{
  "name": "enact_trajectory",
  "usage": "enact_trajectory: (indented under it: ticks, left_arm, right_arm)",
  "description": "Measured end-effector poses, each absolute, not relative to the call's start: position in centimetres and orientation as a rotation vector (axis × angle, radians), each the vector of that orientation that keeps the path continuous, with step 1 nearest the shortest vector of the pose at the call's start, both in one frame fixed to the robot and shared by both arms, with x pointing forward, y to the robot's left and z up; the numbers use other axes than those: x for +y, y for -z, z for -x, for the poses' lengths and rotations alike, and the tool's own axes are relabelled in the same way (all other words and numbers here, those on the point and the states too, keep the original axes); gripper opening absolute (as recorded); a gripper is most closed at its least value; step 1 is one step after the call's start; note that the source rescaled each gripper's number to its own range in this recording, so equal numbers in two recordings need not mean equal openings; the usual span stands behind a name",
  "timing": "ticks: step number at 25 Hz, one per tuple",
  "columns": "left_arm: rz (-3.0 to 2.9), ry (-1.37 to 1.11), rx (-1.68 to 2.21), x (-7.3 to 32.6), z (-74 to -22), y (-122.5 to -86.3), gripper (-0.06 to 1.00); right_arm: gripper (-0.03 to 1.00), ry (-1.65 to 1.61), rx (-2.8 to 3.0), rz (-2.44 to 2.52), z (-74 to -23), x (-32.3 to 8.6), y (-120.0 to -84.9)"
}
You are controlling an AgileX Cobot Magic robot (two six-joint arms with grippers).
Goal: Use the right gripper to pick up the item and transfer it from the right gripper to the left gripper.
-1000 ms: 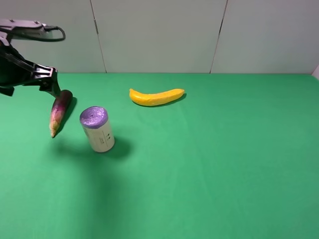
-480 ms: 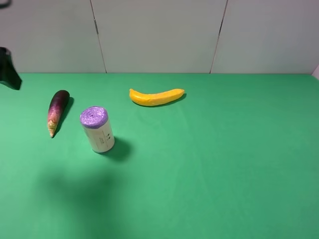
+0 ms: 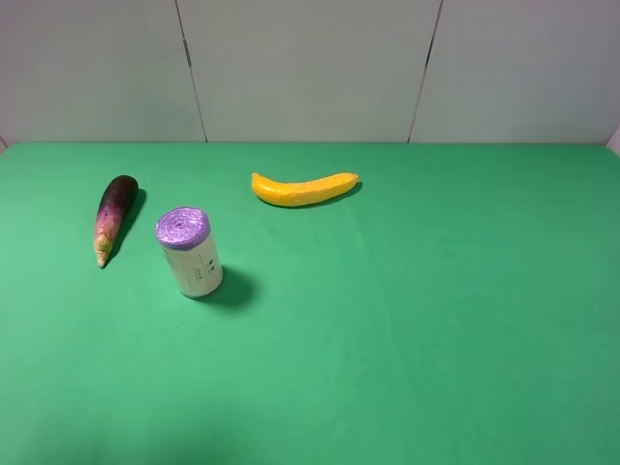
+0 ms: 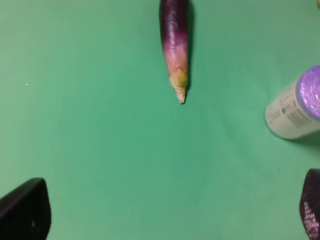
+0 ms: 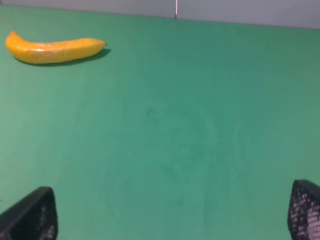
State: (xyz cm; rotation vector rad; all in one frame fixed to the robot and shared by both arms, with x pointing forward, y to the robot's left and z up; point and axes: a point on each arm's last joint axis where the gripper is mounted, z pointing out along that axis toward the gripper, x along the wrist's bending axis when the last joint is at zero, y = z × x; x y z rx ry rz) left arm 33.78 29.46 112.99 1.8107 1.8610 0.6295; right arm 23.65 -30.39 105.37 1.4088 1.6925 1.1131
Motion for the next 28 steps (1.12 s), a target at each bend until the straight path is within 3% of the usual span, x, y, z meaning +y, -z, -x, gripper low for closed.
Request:
enact_trajectory:
  ticks: [14,28]
  left_arm:
    - [-1.768,-0.602,1.645,30.0,-23.2,-105.3,1.0]
    - [-1.742,-0.769,1.509,30.5,-22.6,-104.0,0.99]
  right_arm:
    - [1.0,-1.112,1.693,-1.409,-23.6,-30.4,-105.4]
    - [1.0,-1.113,1.694,-1.41,-23.6,-30.4,-105.4]
